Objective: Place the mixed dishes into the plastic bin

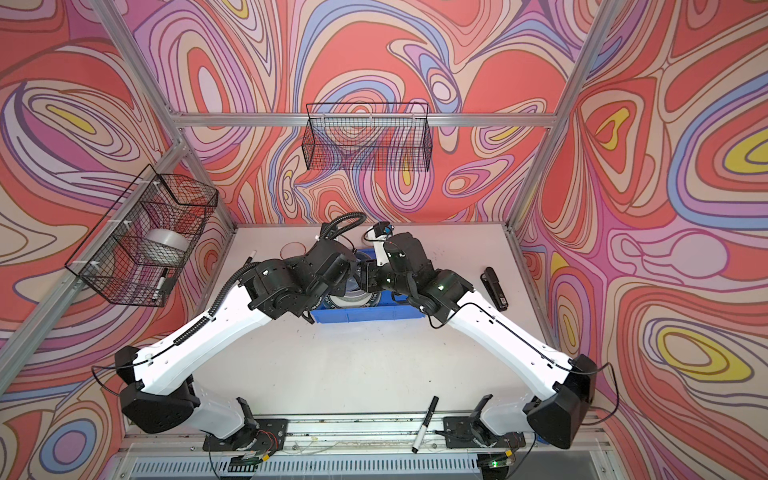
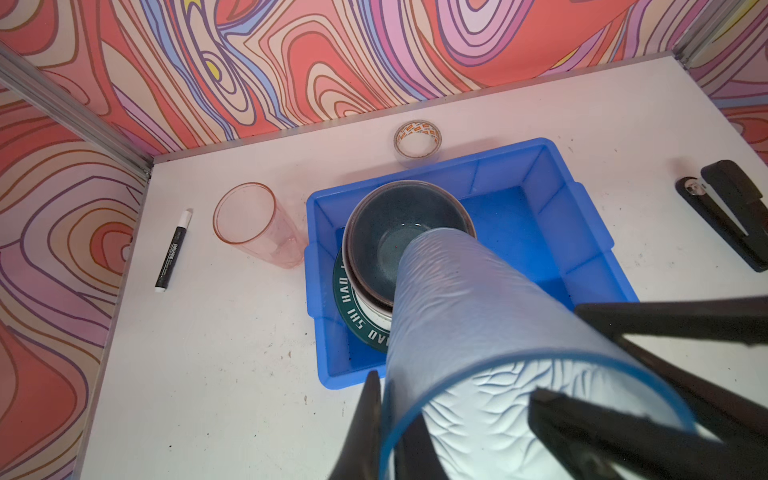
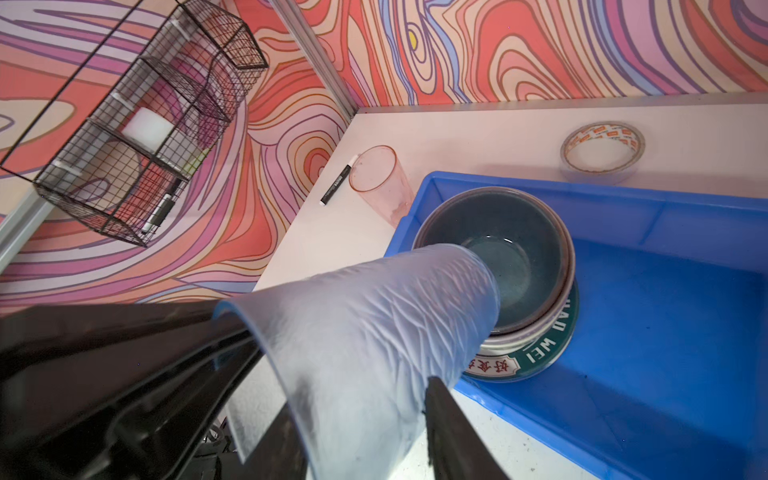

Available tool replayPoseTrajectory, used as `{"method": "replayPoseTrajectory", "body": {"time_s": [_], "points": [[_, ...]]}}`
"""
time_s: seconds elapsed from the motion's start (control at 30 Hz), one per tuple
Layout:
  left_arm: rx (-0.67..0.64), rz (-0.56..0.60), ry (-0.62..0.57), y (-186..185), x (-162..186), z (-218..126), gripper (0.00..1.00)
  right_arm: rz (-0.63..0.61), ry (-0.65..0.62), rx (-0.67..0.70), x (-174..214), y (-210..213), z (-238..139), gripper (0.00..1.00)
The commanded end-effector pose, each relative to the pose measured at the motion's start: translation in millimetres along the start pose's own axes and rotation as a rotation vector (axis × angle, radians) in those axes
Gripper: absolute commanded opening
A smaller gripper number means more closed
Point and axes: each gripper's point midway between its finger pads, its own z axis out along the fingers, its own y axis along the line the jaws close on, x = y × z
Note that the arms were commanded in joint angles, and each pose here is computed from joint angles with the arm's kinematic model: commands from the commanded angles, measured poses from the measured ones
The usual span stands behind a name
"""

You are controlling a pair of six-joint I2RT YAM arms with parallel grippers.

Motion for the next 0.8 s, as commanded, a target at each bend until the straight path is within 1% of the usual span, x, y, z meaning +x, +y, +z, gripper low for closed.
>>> {"method": "replayPoseTrajectory", "body": {"time_s": [0.0, 0.13, 0.2, 0.37, 0.57, 0.67, 0.77], "points": [[0.018, -0.027, -0.061, -5.9, -17.6, -6.6, 0.00, -0.003, -0.032, 0.028, -10.7, 0.1, 0.5, 0.41], [0.041, -0.019, -0.066, -10.7, -18.5, -6.9, 0.00, 0.000, -0.037, 0.055, -10.1, -5.3, 1.4, 0.32], [0.063, -0.015, -0.065, -15.2, -17.7, -6.9, 0.00, 0.002, -0.041, 0.056, -10.2, -5.9, 1.1, 0.25], [0.110, -0.029, -0.060, -22.4, -13.6, -6.0, 0.03, 0.011, -0.046, 0.060, -10.3, -7.1, 2.0, 0.12], [0.160, -0.052, -0.049, -27.0, -9.8, -9.2, 0.07, 0.015, -0.047, 0.066, -9.0, -9.1, 2.4, 0.04], [0.177, -0.060, -0.036, -27.9, -5.7, -10.7, 0.13, 0.016, -0.052, 0.071, -9.0, -10.1, 0.0, 0.01], [0.199, -0.067, -0.025, -29.1, -1.8, -12.6, 0.17, 0.017, -0.062, 0.080, -10.5, -11.8, -4.4, 0.00]]}}
